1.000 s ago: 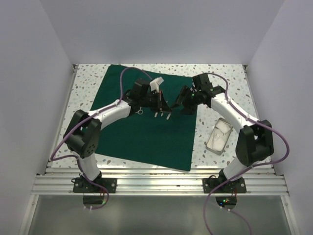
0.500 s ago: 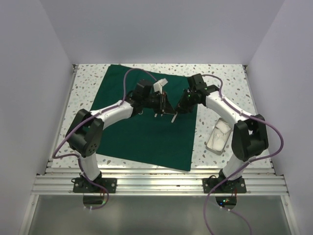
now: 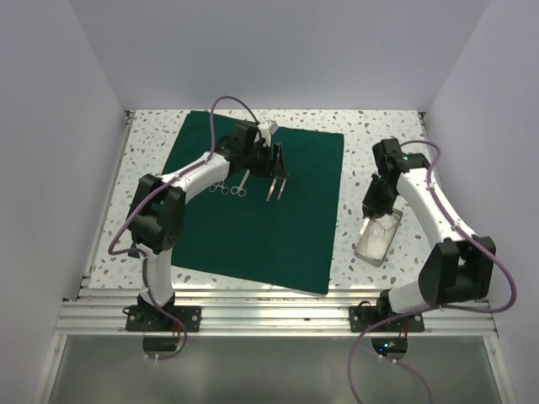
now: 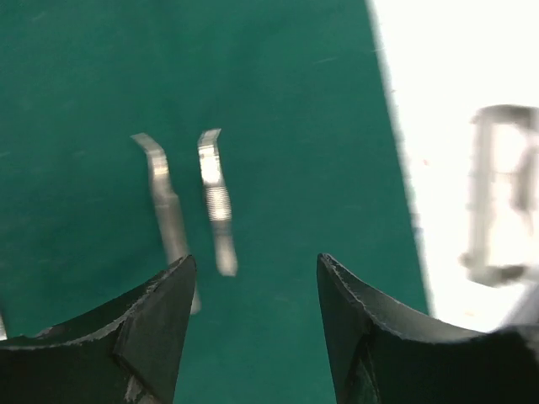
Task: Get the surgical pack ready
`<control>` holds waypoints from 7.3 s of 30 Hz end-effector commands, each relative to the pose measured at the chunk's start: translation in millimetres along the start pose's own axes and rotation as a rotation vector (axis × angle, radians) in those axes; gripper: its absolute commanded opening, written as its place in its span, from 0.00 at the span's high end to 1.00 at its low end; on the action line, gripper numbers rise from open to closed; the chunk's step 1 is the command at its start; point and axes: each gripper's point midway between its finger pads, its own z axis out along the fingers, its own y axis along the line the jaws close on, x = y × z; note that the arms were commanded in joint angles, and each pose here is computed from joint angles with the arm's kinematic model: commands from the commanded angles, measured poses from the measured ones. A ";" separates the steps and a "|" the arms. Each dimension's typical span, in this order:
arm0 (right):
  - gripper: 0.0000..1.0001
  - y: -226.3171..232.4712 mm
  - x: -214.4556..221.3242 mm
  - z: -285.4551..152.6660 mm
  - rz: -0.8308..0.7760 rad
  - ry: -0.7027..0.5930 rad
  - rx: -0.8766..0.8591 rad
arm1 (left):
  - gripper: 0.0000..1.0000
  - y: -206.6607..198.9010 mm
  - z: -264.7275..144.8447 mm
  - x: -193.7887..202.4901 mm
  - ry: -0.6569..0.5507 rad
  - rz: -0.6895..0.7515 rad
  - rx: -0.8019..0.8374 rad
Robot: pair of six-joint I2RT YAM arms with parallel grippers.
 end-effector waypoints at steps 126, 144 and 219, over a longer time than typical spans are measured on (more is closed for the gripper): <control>0.46 203.8 -31.4 2.6 0.148 0.076 -0.488 | 1.00 -68.3 -19.4 21.8 0.014 0.111 0.037; 1.00 188.6 -15.6 25.5 0.126 0.119 -0.442 | 0.97 -117.4 -12.1 12.3 0.028 0.121 0.236; 0.40 160.6 -45.5 -17.2 -0.011 -0.039 -0.624 | 1.00 -116.3 -3.2 9.7 0.095 -0.058 0.328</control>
